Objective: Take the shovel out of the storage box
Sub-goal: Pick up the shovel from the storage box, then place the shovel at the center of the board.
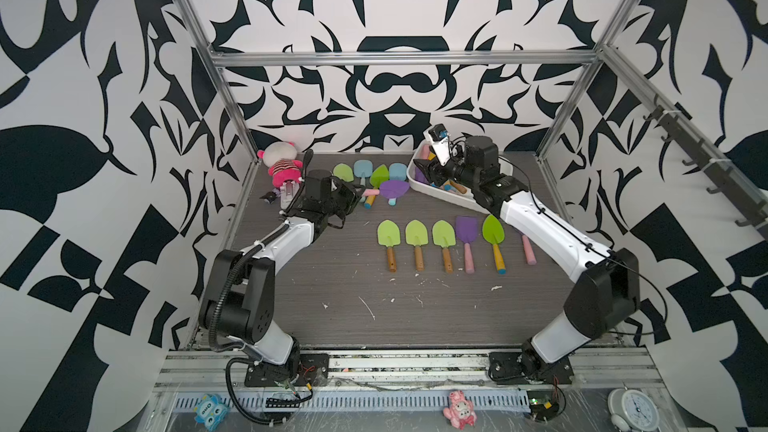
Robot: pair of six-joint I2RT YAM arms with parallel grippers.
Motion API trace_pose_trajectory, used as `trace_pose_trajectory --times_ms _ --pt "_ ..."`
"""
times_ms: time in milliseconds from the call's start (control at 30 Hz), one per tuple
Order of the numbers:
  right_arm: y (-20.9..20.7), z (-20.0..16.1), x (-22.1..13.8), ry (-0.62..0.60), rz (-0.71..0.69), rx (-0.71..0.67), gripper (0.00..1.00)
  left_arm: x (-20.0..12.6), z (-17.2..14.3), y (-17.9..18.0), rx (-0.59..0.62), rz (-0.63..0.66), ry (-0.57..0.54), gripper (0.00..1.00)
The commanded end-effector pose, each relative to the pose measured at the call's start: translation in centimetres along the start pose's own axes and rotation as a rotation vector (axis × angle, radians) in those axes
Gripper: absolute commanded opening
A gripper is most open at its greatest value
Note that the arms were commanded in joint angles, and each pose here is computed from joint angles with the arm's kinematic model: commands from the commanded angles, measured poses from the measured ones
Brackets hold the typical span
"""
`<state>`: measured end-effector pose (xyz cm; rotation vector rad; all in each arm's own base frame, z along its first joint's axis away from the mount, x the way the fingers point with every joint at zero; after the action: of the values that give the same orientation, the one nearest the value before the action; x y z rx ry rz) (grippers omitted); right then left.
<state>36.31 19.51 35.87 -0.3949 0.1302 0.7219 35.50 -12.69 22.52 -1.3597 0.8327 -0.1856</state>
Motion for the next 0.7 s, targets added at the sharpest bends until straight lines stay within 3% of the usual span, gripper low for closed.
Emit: trace_pose_trajectory --times_ms 0,133,300,667 --pt "-0.3 2.3 -2.4 -0.085 -0.053 0.064 0.64 -1.9 0.2 -0.4 -0.041 -0.066 -0.14 0.03" --pt "-0.1 3.1 -4.0 -0.115 -0.034 0.132 0.66 -3.6 -0.5 1.4 -0.109 -0.043 -0.255 0.03" --pt "0.6 3.5 -5.7 -0.151 0.016 0.196 0.7 -6.1 -2.0 2.7 -0.109 -0.005 -0.39 0.03" --pt "1.3 4.0 -7.8 -0.177 0.068 0.195 0.71 -8.5 -5.7 5.5 -0.193 0.046 -0.602 0.02"
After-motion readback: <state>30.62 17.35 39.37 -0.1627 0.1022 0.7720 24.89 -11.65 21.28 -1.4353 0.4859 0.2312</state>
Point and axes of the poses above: each gripper's point midway between its finger pads, its own x axis out along the fingers, its own y axis along the line the jaws close on, z = x × y, the point moved 10 cm from there along -x, back along the fingers, and after that the axes turned 11 degrees about -x, right-handed, at the moved point
